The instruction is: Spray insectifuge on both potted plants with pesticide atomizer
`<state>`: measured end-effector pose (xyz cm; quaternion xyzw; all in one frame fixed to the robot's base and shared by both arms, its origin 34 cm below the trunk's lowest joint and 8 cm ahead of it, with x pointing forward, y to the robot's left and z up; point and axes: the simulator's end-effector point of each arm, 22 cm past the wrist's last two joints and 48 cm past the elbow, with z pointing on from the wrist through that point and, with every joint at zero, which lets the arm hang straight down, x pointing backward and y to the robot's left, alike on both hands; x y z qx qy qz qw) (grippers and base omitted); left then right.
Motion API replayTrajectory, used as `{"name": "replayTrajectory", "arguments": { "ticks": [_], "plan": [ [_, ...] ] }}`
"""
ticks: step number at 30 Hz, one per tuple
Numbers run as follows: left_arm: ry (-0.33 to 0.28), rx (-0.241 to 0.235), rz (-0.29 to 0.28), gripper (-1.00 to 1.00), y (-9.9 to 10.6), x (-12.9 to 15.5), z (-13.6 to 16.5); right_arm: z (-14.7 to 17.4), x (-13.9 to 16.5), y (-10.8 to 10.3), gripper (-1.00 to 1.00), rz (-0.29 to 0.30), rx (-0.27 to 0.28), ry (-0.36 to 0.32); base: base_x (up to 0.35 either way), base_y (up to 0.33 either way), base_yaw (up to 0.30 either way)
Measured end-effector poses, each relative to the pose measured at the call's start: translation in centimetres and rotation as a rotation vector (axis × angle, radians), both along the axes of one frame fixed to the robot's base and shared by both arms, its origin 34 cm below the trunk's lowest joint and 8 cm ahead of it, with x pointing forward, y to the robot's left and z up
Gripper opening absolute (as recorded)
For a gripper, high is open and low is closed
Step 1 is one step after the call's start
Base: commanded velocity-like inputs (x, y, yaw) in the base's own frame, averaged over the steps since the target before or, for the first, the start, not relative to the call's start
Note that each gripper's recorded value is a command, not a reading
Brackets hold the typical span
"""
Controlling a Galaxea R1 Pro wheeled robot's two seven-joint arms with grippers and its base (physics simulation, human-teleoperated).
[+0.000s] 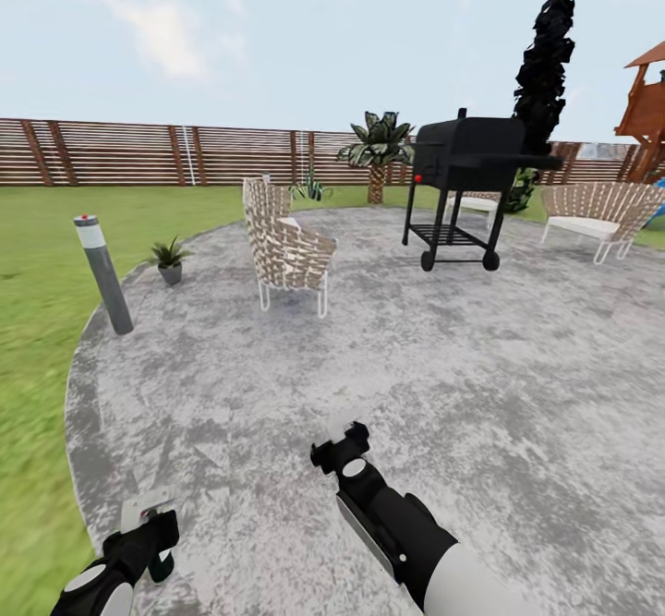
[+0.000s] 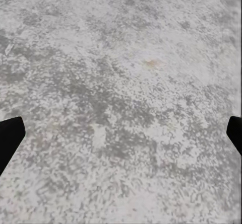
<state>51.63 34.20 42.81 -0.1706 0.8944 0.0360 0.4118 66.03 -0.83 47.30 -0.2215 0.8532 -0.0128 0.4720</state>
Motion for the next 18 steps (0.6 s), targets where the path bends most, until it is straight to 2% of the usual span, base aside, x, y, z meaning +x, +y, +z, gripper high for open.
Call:
{"name": "replayTrajectory", "arguments": {
  "ticks": [3, 7, 11, 16, 18],
  "plan": [
    [0.000, 0.001, 0.000, -1.00, 0.0, 0.0, 0.0, 0.9, 0.8, -1.0, 1.00, -0.050, -0.014, -0.052, 0.313, 0.127, 0.000],
    [0.000, 0.002, 0.000, -1.00, 0.0, 0.0, 0.0, 1.6, 1.0, -0.3, 1.00, -0.035, 0.021, -0.090, 0.313, 0.126, 0.000],
    [-0.001, 0.002, -0.001, -1.00, 0.0, 0.0, 0.0, 1.2, 0.8, 0.4, 1.00, -0.002, 0.043, -0.081, 0.313, 0.119, 0.000],
    [-0.067, -0.005, -0.015, -1.00, -0.6, -0.1, 2.8, 3.3, 1.2, 1.2, 1.00, 0.000, 0.079, -0.112, 0.312, 0.130, 0.032],
    [-0.118, -0.001, -0.002, -1.00, -0.4, 0.1, 3.7, 3.4, 1.2, 1.3, 1.00, 0.001, 0.079, -0.111, 0.311, 0.131, 0.209]
  ]
}}
